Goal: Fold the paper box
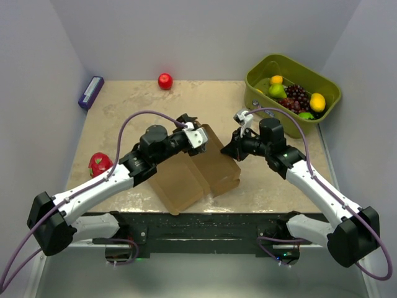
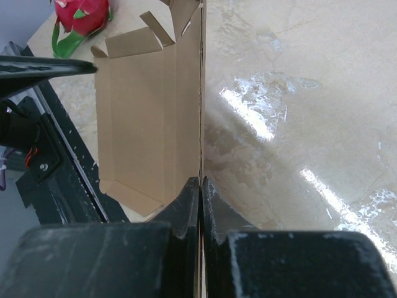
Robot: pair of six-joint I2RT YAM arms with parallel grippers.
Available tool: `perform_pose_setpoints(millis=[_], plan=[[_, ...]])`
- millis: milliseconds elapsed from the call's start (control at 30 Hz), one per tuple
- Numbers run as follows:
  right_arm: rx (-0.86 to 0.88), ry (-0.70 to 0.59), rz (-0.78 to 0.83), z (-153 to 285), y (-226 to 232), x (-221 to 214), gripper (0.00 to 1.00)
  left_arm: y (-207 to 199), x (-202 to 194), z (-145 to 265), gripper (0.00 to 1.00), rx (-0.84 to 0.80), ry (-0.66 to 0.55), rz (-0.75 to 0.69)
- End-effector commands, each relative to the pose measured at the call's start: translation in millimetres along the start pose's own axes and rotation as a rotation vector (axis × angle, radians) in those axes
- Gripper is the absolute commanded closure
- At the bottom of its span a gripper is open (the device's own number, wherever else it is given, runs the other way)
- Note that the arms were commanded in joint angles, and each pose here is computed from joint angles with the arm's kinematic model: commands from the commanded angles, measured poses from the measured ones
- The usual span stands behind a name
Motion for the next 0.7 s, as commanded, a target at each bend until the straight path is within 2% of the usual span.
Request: perform_pose_setpoints(millis=[0, 133, 300, 400, 667], plan=[[0.041, -0.062, 0.05, 4.4, 9.9, 27.3, 1.0, 24.5, 20.6, -6.6, 0.24, 0.117, -0.018, -0.119], [0.045, -0.066, 0.053, 5.5, 11.2, 28.3, 1.0, 25.4, 9.2, -9.3, 0.3, 0.142, 0.029, -0.156], [0.048, -0.057, 0.049, 3.8, 10.8, 26.6, 1.0, 25.4, 6.4, -12.5, 0.46, 0.155, 0.034, -0.17], [0.05, -0.059, 0.049, 4.3, 11.3, 27.6, 1.0, 25.0, 4.2, -16.3, 0.49, 0.159, 0.04, -0.177], [0.053, -0.055, 0.045, 4.6, 12.0, 27.6, 1.0, 25.9, 1.8, -19.8, 0.65, 0.174, 0.042, -0.191]])
Point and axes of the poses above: each gripper's point midway between its finger pads, its own z axis back along the fingers, its own y axis along the line the jaws close on, x = y × z, the point moved 1 cm from there along z, back along the fingers, and after that the axes turned 8 degrees about z, right-handed, at the moved point
